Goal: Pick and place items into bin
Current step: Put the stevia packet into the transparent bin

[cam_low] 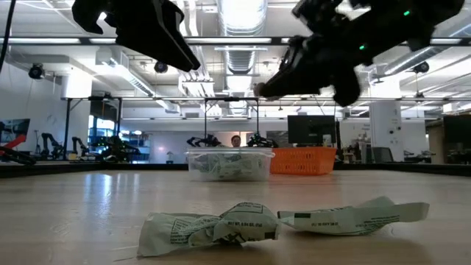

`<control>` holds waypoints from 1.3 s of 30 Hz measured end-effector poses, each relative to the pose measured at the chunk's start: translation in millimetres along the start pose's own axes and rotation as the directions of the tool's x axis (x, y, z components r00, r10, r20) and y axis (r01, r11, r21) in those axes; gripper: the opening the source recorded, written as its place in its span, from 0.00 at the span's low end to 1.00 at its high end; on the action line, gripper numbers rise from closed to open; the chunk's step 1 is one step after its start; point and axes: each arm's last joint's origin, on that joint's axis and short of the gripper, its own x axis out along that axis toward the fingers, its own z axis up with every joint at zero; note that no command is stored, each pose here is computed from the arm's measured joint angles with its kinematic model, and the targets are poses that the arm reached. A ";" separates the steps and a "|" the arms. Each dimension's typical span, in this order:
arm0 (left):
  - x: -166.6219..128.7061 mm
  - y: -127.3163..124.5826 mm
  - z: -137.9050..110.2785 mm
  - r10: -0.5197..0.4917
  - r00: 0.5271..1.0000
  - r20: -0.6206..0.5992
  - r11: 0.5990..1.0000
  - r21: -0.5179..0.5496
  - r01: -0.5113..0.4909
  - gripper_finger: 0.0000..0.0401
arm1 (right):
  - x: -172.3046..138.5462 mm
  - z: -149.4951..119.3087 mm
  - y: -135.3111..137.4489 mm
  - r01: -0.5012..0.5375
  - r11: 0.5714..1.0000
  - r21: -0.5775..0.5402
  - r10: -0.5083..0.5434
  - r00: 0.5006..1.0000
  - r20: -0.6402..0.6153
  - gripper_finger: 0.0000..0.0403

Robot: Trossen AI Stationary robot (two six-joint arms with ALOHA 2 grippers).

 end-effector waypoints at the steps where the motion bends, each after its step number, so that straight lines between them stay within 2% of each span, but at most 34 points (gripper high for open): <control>1: 0.0 0.0 -0.3 0.000 1.000 -0.003 1.000 0.002 0.000 0.42 | 3.0 -2.5 -6.4 0.014 1.000 0.012 -0.013 1.000 -0.009 0.03; 8: 0.1 -0.1 -2.4 0.000 1.000 -0.021 1.000 -0.012 0.000 0.42 | 20.3 -18.0 -47.1 -0.030 0.989 0.147 0.027 0.999 0.023 0.03; 14: 0.1 -0.1 -2.3 0.000 1.000 -0.021 1.000 -0.013 0.000 0.42 | 27.1 -29.0 -67.1 -0.067 0.965 0.253 0.059 0.998 0.037 0.03; 18: 0.2 0.1 -2.3 0.000 1.000 -0.021 1.000 -0.012 0.000 0.42 | 32.3 -34.3 -69.5 -0.103 0.952 0.289 0.092 0.995 0.050 0.03; 28: 0.2 0.1 -2.2 0.000 1.000 -0.020 1.000 -0.012 0.000 0.42 | 49.8 -41.1 -63.1 -0.101 0.959 0.266 0.089 0.995 0.055 0.03; 39: 0.3 0.1 -2.5 0.000 1.000 -0.022 1.000 -0.010 -0.001 0.42 | 53.1 -44.3 -61.7 -0.099 0.944 0.314 0.091 0.995 0.042 0.03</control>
